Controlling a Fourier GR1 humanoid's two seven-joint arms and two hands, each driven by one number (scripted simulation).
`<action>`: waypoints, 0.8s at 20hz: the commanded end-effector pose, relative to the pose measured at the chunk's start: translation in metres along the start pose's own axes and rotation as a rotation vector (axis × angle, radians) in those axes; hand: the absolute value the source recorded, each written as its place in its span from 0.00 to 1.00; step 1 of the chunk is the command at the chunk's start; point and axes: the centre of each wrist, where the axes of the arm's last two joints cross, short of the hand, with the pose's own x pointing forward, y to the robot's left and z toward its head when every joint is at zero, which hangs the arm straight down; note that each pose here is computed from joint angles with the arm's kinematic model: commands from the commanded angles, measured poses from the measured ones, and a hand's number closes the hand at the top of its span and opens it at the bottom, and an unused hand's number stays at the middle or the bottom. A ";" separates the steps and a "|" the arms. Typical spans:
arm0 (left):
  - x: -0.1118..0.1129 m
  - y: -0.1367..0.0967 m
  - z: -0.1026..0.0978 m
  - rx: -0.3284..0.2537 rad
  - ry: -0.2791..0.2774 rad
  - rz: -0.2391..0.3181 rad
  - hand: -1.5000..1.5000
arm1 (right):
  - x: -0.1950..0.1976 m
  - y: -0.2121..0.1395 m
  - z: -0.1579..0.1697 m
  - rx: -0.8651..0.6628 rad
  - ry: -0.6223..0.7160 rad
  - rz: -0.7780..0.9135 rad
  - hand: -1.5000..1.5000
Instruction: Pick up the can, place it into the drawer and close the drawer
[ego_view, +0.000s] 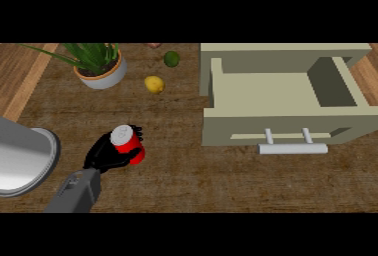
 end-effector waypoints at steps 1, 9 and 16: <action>0.003 -0.007 -0.009 -0.083 0.033 0.035 1.00 | -0.003 0.007 0.000 0.011 -0.005 -0.021 0.00; 0.018 -0.028 -0.017 -0.216 -0.093 0.052 1.00 | -0.003 0.003 0.008 -0.023 -0.005 -0.025 0.00; 0.038 -0.032 -0.027 0.185 -0.264 0.105 1.00 | 0.005 0.006 0.000 -0.027 -0.002 -0.021 0.00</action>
